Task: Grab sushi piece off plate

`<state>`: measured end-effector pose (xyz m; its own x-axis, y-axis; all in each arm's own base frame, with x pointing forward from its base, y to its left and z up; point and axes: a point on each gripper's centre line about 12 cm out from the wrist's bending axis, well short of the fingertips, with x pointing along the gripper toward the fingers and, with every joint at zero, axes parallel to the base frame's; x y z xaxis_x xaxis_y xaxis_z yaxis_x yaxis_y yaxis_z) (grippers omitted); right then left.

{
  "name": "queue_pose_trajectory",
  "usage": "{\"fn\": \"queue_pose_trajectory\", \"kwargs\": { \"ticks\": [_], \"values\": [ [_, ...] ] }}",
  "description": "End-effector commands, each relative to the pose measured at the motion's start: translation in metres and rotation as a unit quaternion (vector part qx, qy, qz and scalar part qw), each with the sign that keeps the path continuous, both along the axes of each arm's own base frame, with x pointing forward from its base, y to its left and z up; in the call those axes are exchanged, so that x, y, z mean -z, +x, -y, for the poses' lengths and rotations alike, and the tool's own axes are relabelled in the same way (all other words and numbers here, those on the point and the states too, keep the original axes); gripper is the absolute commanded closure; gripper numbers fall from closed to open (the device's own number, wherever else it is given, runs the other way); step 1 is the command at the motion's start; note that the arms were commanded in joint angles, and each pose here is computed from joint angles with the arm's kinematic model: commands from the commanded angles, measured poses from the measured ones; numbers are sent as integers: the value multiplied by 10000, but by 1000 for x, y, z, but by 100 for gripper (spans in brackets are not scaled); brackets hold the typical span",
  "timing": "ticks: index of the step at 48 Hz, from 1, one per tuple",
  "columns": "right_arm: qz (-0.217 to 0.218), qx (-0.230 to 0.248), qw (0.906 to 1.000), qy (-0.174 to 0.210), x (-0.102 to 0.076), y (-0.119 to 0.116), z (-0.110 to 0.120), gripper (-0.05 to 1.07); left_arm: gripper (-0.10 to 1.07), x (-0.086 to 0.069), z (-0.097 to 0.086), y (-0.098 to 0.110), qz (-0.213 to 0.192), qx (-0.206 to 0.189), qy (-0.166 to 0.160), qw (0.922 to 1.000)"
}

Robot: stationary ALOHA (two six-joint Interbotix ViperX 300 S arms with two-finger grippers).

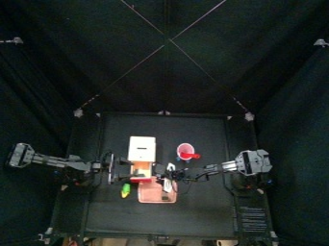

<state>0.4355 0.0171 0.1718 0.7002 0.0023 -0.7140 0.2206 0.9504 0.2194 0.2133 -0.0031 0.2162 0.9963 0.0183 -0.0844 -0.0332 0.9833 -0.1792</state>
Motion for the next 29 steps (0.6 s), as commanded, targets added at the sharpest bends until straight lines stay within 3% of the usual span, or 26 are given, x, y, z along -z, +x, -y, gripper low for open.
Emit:
{"fn": "queue_pose_trajectory", "kwargs": {
  "ticks": [1,10,29],
  "values": [
    [93,187,9993,309,-18,-5,-2,28,2,-6,0,3,115,5,13,9999],
    [-342,337,9974,544,-3,-14,-6,15,2,-6,0,3,115,9,19,9999],
    [-788,393,9945,569,18,-14,-8,15,2,-5,0,2,107,9,20,9999]
  ]
}}
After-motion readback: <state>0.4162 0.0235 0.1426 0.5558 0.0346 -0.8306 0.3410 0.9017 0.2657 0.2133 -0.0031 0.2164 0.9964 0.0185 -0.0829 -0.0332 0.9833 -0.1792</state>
